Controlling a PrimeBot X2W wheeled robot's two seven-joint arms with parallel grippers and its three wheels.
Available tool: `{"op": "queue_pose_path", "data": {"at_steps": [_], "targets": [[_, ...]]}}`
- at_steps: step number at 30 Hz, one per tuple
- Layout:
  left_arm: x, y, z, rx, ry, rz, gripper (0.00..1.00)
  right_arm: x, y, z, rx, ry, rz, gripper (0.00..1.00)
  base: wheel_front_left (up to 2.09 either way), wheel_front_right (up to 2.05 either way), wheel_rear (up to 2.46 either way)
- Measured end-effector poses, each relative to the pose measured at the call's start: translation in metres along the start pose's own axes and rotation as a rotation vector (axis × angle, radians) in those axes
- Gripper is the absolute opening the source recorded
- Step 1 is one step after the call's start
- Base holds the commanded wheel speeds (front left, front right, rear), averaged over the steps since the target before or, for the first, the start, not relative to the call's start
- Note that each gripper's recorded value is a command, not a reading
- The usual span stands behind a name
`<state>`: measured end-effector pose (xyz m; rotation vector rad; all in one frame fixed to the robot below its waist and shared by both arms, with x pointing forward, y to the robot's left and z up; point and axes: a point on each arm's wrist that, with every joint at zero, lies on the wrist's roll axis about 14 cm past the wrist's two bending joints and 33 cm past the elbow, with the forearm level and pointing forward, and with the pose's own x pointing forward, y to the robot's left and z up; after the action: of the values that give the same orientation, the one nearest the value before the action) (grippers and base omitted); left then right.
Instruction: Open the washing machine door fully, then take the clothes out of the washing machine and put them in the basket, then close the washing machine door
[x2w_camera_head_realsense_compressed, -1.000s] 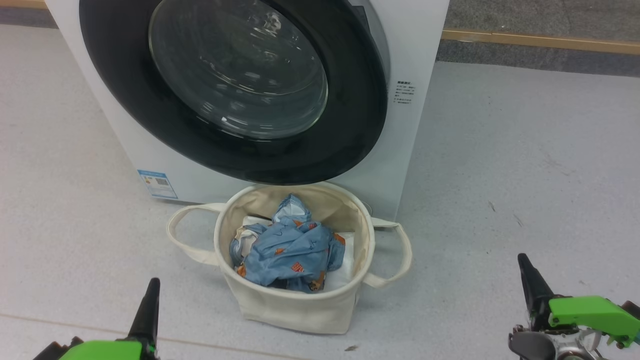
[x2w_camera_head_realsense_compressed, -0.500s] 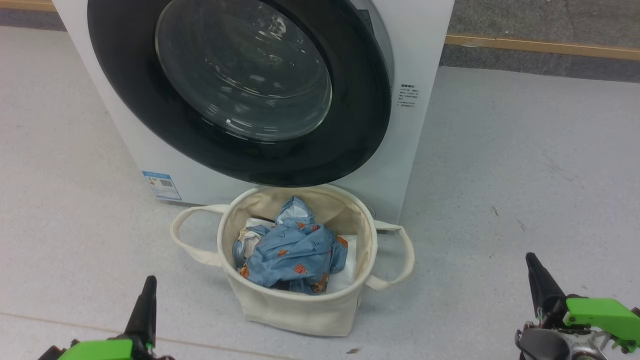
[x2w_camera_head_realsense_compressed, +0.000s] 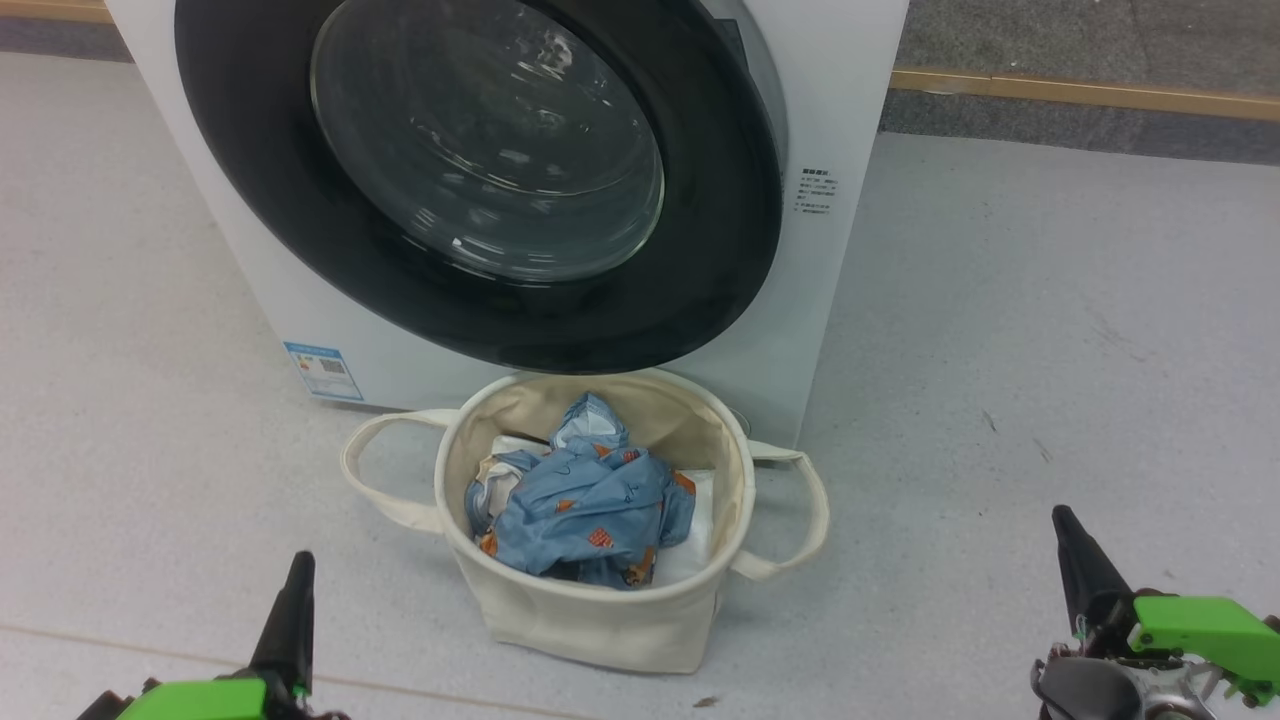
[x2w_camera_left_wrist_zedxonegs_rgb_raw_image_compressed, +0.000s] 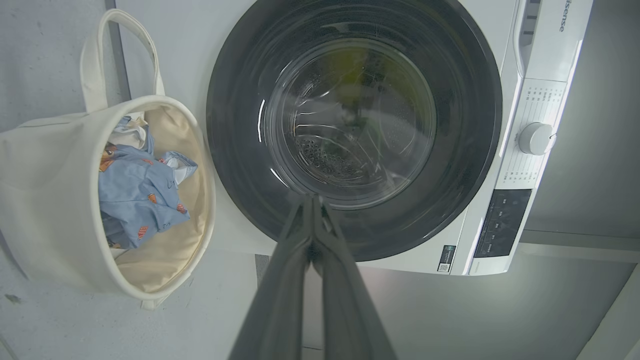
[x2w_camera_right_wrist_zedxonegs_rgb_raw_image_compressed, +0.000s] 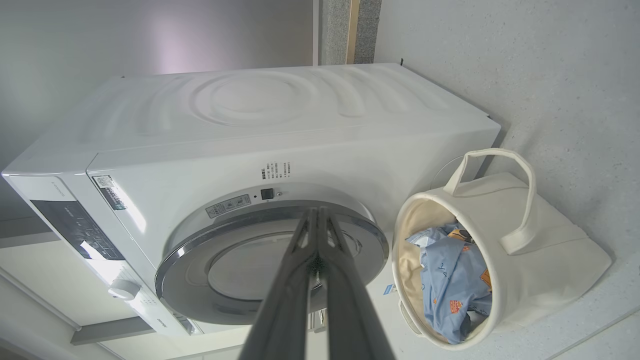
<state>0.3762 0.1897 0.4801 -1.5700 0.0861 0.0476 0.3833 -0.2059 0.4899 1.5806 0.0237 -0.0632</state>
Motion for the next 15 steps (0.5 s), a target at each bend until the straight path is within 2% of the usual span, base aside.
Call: {"op": "queue_pose_path", "data": {"at_steps": [15], "targets": [[0.0,0.0,0.0,-0.001,0.002,0.0,0.0,-0.0001,0.0,0.0015,0.004,-0.005,0.0,0.0,0.0,0.0,0.0]]}}
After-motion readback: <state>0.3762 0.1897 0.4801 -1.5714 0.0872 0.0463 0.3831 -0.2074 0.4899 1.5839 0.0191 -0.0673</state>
